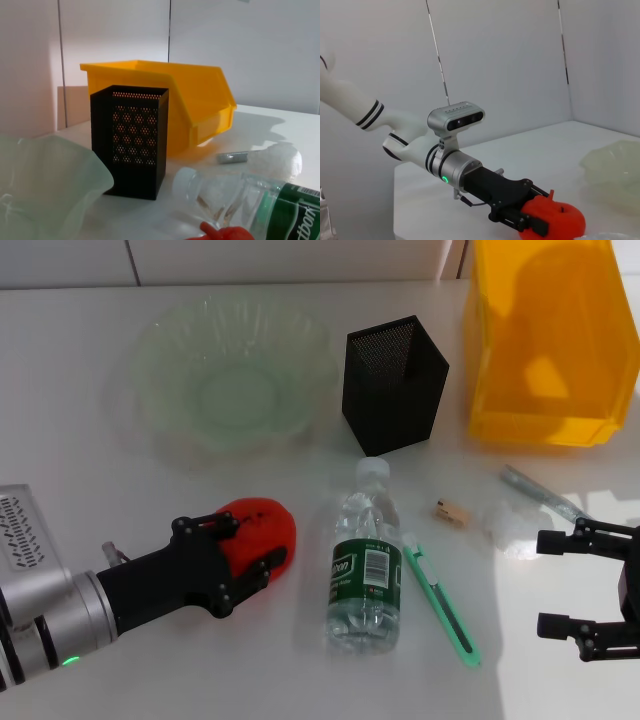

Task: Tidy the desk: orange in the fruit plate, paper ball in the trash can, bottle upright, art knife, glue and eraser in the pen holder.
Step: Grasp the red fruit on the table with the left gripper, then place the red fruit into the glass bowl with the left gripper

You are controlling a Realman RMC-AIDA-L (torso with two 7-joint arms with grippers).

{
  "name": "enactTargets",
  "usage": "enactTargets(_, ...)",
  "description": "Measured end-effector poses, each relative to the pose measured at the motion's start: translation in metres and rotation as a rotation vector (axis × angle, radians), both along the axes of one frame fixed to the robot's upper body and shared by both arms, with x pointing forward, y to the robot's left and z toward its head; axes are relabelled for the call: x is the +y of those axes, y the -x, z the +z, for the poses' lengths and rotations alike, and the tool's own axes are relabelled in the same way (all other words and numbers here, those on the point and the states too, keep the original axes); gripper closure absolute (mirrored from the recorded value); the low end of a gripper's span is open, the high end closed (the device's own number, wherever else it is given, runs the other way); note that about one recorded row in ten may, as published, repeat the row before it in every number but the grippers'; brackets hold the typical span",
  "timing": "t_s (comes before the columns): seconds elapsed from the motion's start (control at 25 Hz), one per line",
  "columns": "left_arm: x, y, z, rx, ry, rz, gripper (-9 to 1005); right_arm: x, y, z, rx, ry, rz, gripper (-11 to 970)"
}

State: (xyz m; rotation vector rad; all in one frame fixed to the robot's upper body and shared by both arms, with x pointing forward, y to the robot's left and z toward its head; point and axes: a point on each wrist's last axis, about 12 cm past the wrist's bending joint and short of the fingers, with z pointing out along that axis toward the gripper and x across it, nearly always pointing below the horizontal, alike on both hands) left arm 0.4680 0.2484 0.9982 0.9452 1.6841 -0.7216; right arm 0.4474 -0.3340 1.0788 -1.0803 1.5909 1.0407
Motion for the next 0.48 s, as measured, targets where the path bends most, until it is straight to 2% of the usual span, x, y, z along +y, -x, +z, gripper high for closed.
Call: enactTargets(0.48, 0.007, 0.004, 0.013, -0.062, 0.053, 0.030, 698, 0.001, 0.000, -0.001, -0.002, -0.002, 0.002, 133)
